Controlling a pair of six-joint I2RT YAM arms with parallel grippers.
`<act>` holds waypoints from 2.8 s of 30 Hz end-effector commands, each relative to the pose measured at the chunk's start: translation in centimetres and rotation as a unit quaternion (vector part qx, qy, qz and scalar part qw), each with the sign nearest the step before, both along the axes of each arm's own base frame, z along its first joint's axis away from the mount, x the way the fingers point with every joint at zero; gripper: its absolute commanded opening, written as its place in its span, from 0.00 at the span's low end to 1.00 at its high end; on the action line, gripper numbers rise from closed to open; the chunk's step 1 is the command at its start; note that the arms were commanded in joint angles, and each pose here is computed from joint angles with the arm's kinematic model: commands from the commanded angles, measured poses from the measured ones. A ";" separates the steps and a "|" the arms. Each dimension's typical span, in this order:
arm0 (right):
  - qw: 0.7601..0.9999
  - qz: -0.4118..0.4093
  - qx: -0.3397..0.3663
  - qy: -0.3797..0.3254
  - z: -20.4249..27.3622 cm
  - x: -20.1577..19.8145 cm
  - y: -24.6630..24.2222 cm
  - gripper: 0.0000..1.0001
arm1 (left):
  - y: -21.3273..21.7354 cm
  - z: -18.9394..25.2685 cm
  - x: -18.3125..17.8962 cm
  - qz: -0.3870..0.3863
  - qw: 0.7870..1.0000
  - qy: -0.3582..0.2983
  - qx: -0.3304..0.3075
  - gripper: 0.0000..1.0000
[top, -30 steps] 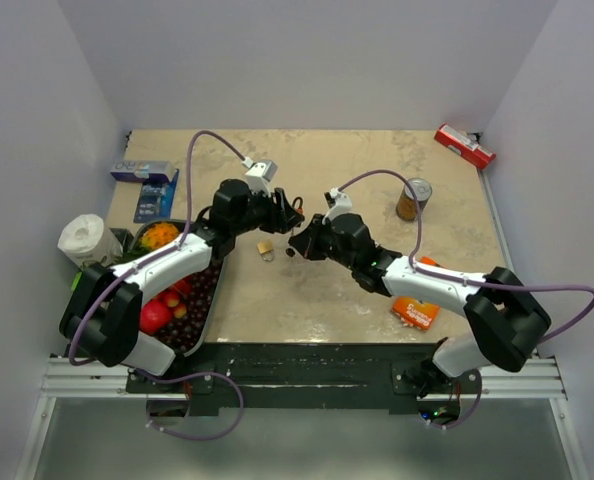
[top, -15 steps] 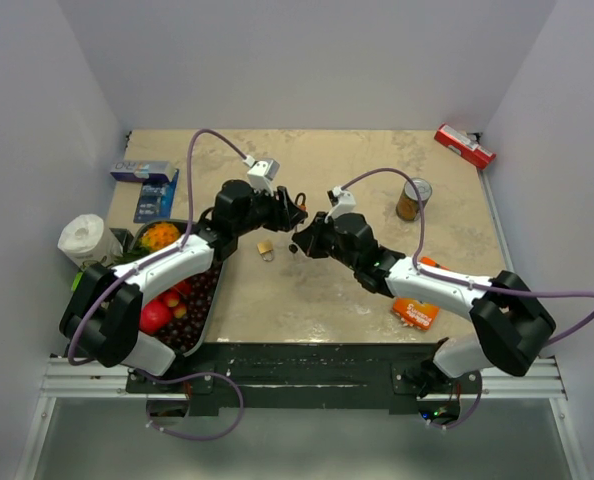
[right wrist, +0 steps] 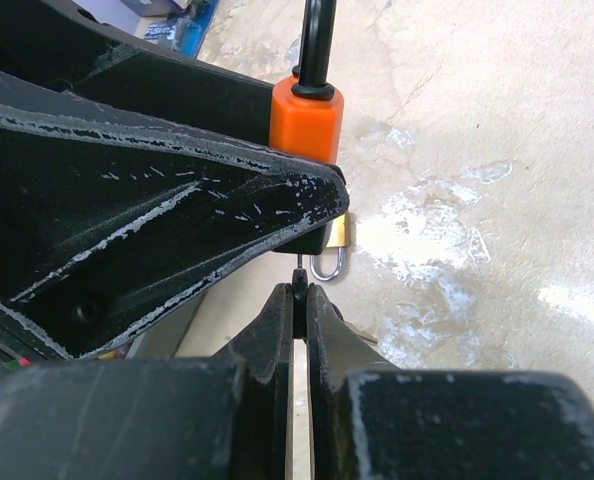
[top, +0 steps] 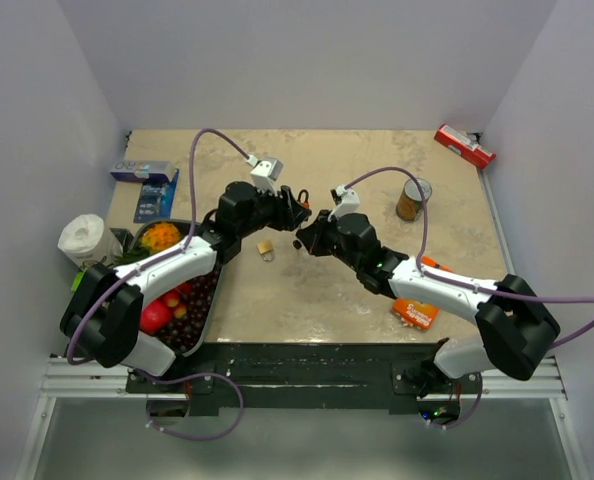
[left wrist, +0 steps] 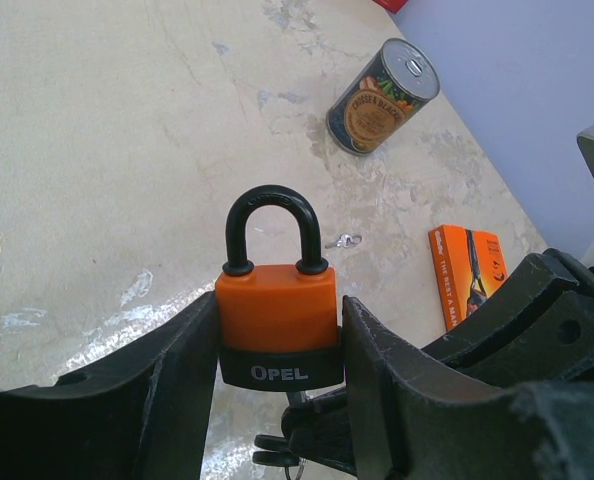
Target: Unlock with the key
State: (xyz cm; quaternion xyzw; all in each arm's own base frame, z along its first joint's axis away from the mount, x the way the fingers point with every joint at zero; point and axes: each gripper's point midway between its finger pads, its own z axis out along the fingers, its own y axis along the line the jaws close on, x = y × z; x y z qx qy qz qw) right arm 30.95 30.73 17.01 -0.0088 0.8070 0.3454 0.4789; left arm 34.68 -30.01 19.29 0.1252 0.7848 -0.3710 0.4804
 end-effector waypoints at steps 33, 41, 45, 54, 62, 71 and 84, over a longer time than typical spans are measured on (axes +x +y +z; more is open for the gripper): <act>0.956 -0.131 0.124 -0.231 16.4 4.3 -5.3 0.00 | -2.5 -5.6 -4.6 -0.073 0.992 0.084 0.059 0.00; 0.947 -0.144 0.140 -0.251 17.6 3.7 -6.5 0.00 | -2.3 -6.1 -4.7 -0.075 0.991 0.091 0.066 0.00; 0.942 -0.146 0.146 -0.265 19.2 3.7 -6.9 0.00 | -2.7 -6.7 -5.3 -0.086 0.990 0.100 0.059 0.00; 0.941 -0.143 0.158 -0.263 19.9 4.2 -7.4 0.00 | -3.2 -7.0 -5.8 -0.092 0.989 0.098 0.064 0.00; 0.945 -0.140 0.135 -0.262 18.6 4.5 -7.3 0.00 | -3.2 -6.7 -5.7 -0.088 0.989 0.097 0.066 0.00; 0.969 -0.124 0.097 -0.188 11.5 3.8 -6.6 0.01 | -2.7 -6.3 -4.7 -0.079 0.990 0.101 0.063 0.00; 0.983 -0.115 0.059 -0.129 6.3 1.5 -4.8 0.27 | -2.4 -6.1 -4.4 -0.076 0.990 0.103 0.058 0.00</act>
